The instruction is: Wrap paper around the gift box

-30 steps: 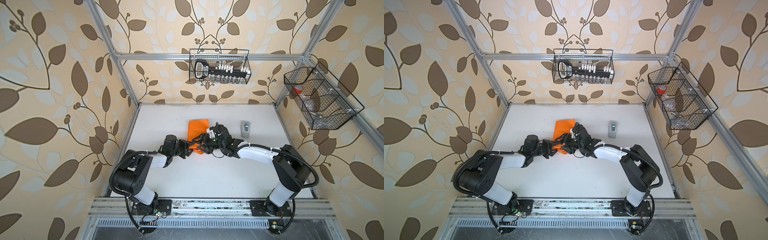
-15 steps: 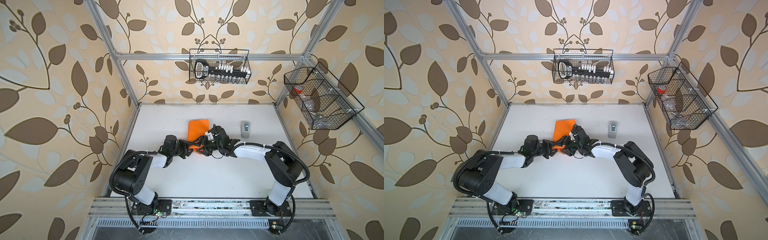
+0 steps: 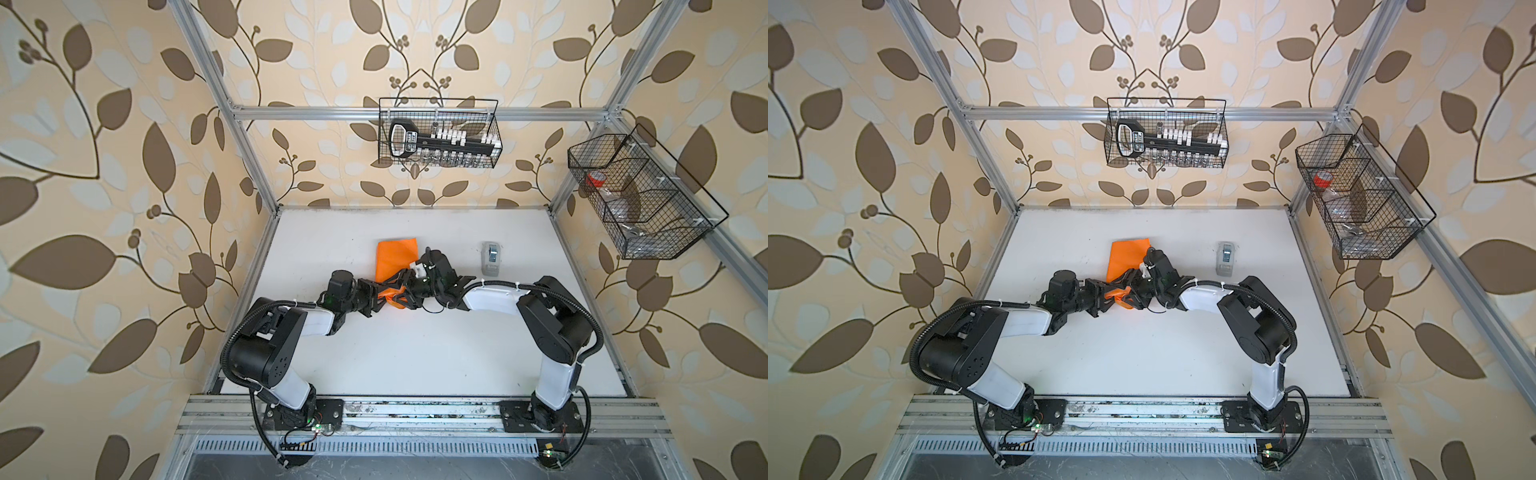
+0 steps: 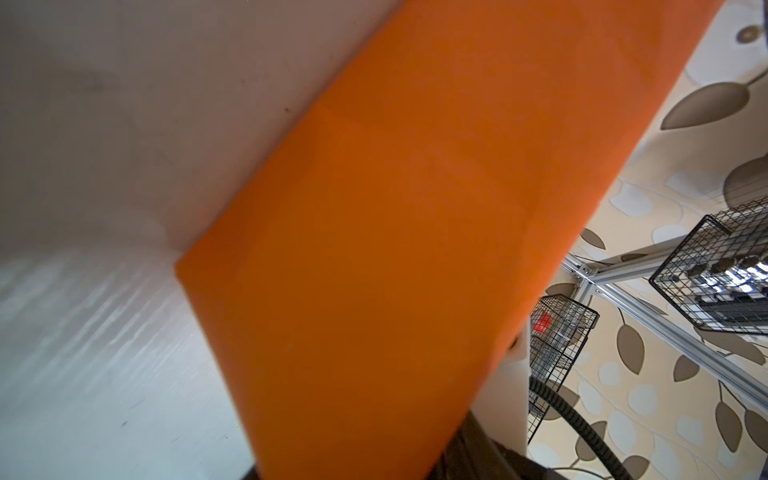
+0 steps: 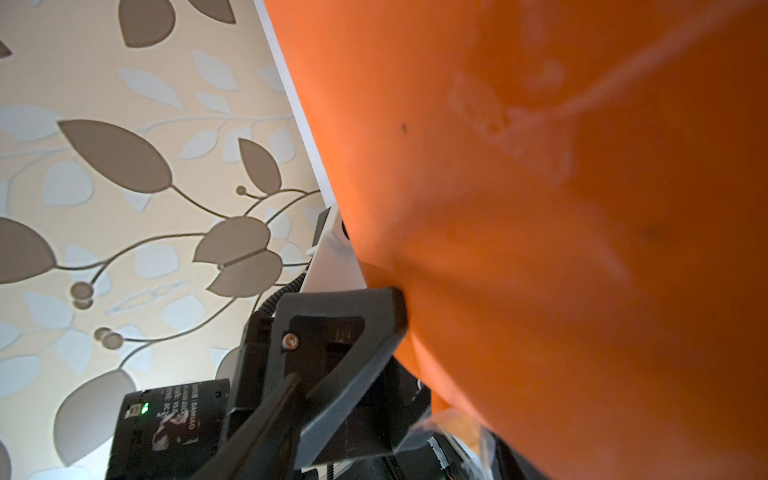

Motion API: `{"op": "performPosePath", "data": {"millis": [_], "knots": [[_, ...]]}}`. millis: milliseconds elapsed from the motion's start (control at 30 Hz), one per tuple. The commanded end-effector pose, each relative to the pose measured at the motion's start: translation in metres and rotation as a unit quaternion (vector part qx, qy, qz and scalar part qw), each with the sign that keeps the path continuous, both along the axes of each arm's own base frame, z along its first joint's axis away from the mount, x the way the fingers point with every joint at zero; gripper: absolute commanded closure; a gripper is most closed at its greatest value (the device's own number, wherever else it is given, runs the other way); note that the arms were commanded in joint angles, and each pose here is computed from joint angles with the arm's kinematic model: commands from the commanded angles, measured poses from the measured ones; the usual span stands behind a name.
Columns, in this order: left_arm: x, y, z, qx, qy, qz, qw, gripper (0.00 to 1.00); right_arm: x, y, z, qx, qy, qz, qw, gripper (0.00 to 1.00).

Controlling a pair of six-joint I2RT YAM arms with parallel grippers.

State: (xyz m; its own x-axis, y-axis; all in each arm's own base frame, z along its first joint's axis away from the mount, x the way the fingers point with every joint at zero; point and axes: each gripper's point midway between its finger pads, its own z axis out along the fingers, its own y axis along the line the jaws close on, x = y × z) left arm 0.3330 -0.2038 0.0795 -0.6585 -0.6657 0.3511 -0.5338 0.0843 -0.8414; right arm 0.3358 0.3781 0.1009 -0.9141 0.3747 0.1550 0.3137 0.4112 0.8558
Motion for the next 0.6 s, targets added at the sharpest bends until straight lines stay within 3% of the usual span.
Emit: {"op": "performPosePath", "data": {"millis": [0,567], "knots": [[-0.008,0.006,-0.022,0.007,0.042,0.008,0.999,0.59,0.004,0.004,0.005,0.013,0.012,-0.005,1.000,0.32],[-0.009,0.007,-0.021,0.009,0.041,0.010,0.999,0.59,-0.006,-0.020,0.024,-0.036,-0.014,-0.012,0.999,0.25]]}}
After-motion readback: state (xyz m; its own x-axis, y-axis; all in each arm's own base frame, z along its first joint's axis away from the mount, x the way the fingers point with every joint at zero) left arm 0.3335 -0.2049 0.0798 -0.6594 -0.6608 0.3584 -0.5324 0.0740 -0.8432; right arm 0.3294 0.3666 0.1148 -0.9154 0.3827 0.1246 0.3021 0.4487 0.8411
